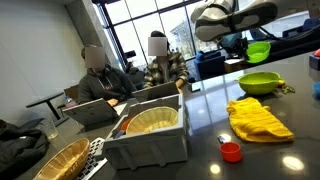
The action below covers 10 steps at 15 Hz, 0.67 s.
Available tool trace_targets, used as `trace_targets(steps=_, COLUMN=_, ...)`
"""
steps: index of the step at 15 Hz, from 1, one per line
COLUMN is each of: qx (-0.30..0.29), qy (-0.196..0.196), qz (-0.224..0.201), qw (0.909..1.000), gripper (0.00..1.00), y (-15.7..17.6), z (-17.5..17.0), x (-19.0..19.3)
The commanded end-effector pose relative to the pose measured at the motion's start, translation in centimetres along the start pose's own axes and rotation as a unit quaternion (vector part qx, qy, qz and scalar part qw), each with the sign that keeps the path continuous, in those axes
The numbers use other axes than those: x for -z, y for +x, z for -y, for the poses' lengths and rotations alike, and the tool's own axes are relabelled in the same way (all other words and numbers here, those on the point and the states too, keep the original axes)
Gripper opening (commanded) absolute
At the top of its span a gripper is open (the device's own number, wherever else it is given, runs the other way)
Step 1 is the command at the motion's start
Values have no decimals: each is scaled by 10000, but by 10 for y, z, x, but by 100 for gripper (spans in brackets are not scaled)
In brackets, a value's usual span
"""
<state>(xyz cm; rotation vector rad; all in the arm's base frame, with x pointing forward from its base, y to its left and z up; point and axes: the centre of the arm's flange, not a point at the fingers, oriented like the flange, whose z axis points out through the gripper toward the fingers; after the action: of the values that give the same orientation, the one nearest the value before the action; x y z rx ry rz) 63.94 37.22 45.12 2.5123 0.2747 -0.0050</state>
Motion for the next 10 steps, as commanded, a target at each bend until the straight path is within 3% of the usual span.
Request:
trace_targets(steps=1, qx=-33, qy=-5, qz=-139, qw=9999, gripper=1, y=59, z=-51, x=3)
trace_targets(steps=4, qx=36, qy=87, qz=-230, qw=9997, gripper=1, y=70, z=-73, x=-12)
trace_targets(steps=5, qx=57, qy=125, qz=-291, qw=9995, gripper=1, y=90, z=-113, x=-39)
trace_targets(steps=7, qx=100, qy=351, qz=-121, qw=9993, gripper=1, y=105, z=-139, x=-48)
trace_targets(steps=10, qx=165, qy=524, qz=38, qw=9985, gripper=1, y=115, z=-189, x=-94)
